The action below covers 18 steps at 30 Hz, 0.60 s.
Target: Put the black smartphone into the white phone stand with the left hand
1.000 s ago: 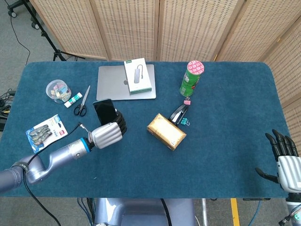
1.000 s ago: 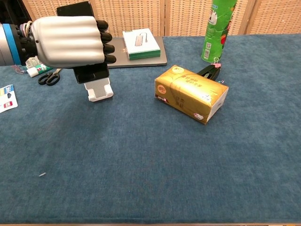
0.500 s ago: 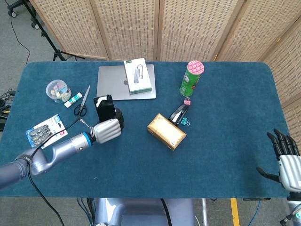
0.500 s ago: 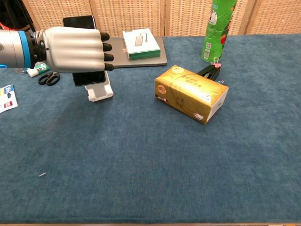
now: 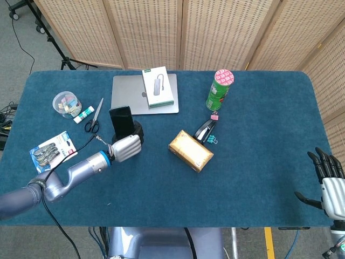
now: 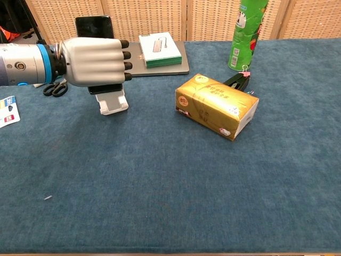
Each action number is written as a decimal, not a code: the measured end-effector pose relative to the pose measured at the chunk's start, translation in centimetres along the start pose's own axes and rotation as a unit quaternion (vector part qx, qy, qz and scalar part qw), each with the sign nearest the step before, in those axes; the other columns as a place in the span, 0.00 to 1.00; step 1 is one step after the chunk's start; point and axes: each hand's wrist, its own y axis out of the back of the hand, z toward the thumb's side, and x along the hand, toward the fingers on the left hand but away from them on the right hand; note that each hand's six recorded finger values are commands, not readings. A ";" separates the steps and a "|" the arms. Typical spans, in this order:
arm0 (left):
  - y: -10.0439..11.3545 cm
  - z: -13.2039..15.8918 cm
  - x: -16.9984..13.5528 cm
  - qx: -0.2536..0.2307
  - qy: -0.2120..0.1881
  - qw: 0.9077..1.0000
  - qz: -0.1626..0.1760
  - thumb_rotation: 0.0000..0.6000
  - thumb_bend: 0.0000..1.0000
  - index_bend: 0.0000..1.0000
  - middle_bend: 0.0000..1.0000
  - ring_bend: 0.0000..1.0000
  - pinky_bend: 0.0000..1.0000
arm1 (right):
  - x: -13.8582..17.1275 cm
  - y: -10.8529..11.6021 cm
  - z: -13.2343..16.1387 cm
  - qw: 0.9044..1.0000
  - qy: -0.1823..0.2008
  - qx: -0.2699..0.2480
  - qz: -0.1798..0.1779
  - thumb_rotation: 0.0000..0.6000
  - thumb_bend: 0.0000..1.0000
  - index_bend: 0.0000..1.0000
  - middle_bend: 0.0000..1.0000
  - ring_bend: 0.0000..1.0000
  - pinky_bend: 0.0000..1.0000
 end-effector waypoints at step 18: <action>0.8 1.7 2.0 0.031 0.041 0.997 -0.051 1.00 0.00 0.60 0.43 0.37 0.35 | 0.1 0.6 -0.3 1.000 -0.001 -0.013 -0.002 1.00 0.00 0.00 0.00 0.00 0.00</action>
